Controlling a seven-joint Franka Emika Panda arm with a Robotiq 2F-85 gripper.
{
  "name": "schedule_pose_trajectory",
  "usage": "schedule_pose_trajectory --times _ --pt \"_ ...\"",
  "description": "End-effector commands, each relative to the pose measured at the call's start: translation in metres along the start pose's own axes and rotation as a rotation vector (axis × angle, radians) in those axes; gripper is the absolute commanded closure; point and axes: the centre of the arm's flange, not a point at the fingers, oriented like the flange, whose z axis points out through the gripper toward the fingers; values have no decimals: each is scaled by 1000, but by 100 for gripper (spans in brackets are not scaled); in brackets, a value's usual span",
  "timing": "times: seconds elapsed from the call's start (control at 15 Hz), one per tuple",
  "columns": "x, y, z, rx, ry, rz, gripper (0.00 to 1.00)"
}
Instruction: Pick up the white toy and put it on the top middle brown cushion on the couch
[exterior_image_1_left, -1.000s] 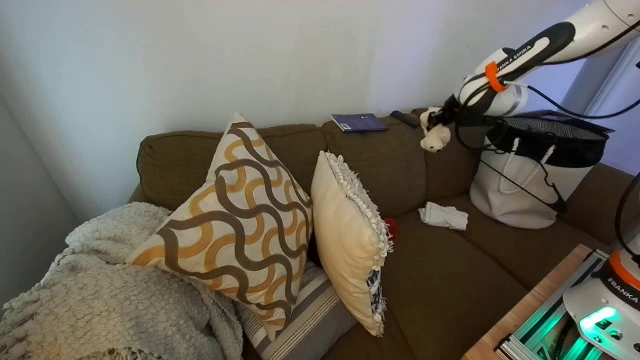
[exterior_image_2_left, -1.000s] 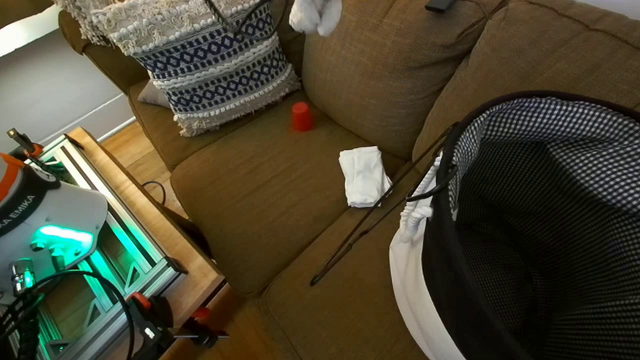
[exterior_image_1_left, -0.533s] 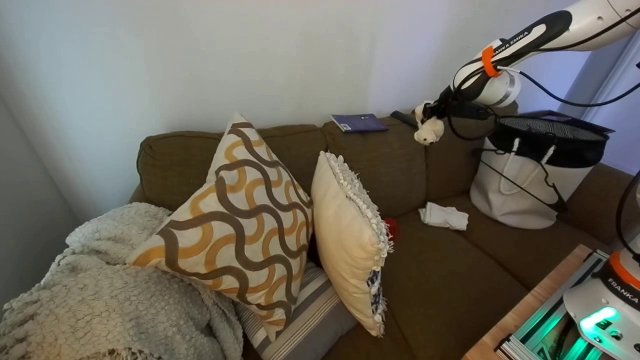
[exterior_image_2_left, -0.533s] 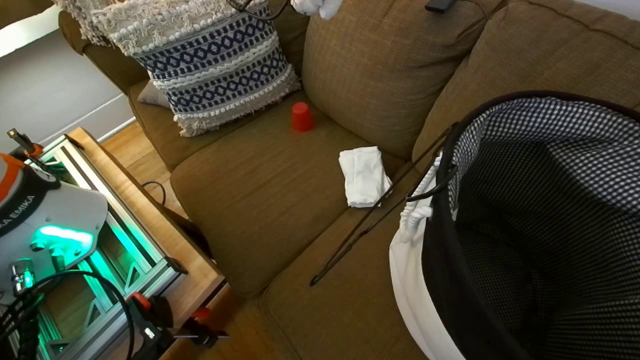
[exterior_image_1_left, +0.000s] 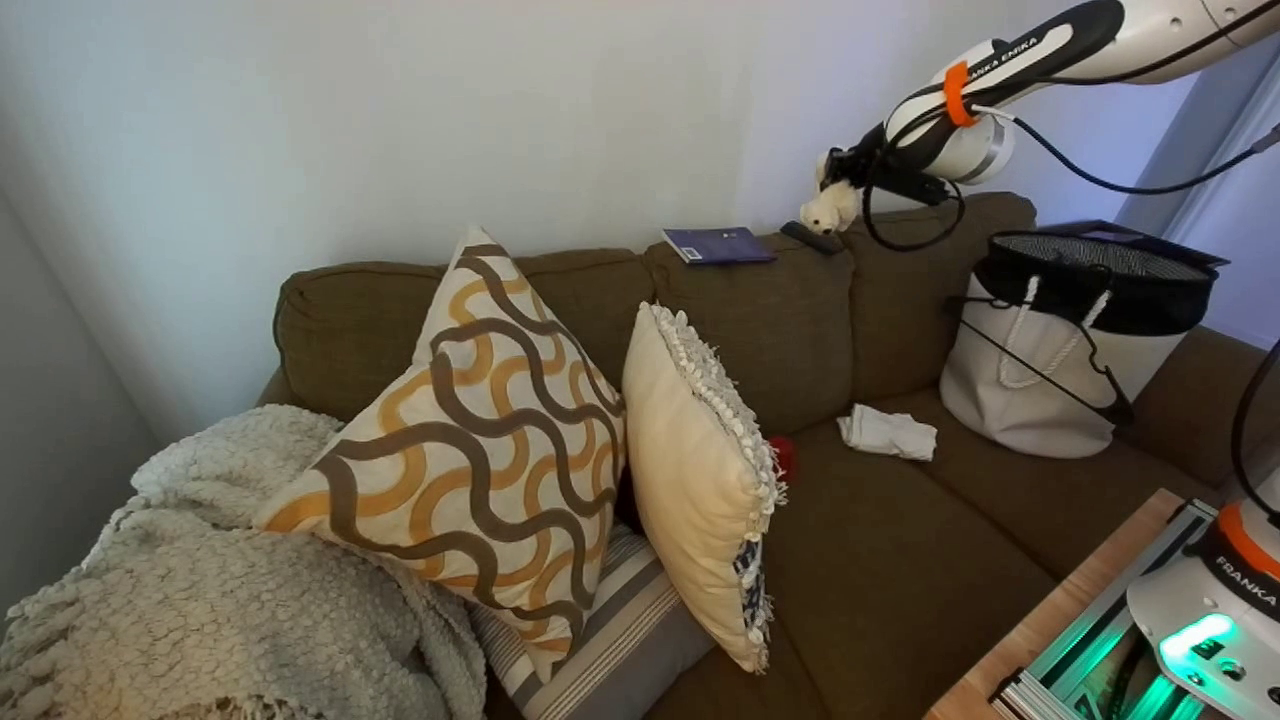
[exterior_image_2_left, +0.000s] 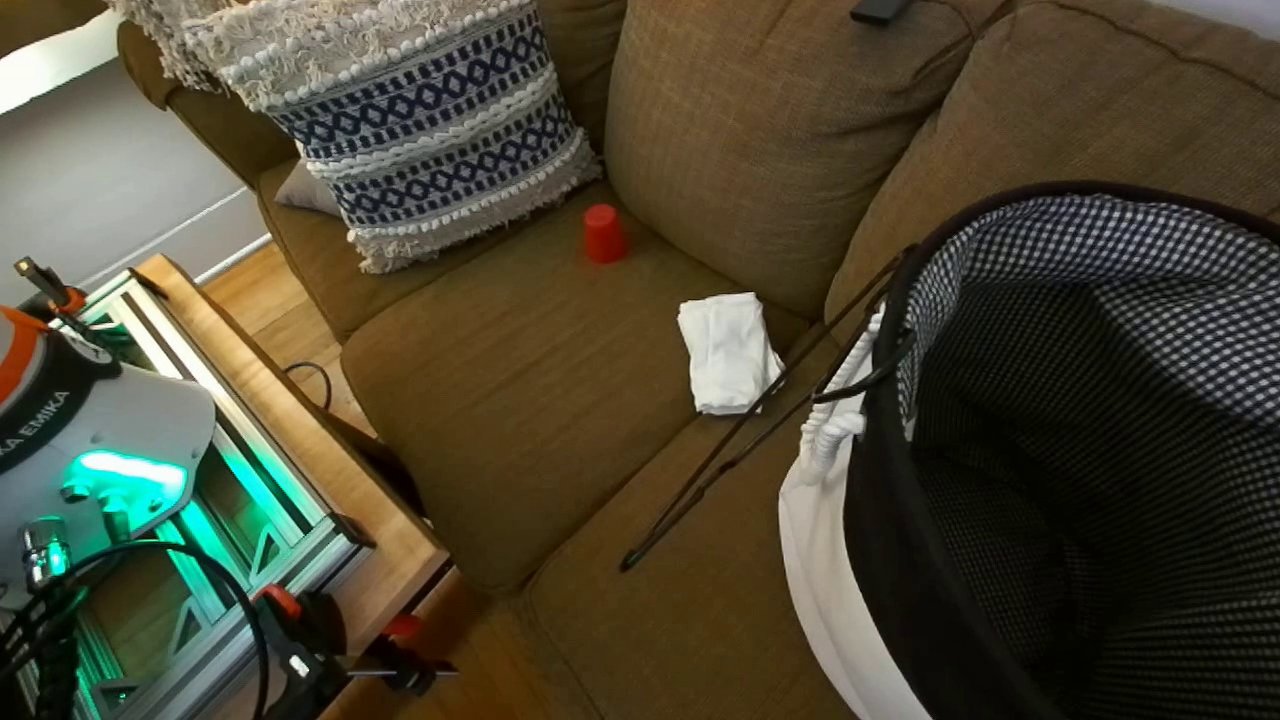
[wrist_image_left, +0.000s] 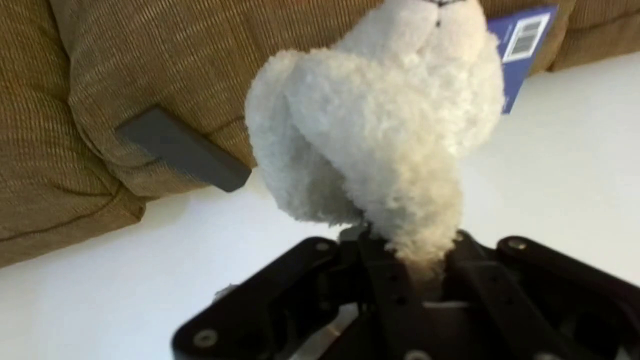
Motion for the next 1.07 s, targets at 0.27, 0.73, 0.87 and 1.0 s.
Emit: schedule_pose_trajectory --times 0.27,0.73,0.87,1.0 --pt "125 -40 58 -49 -73 82 96" --pt "102 -63 65 -24 -47 106 85" --pt "104 -61 68 -28 -42 109 85" --pt "107 -60 67 -29 -39 110 85"
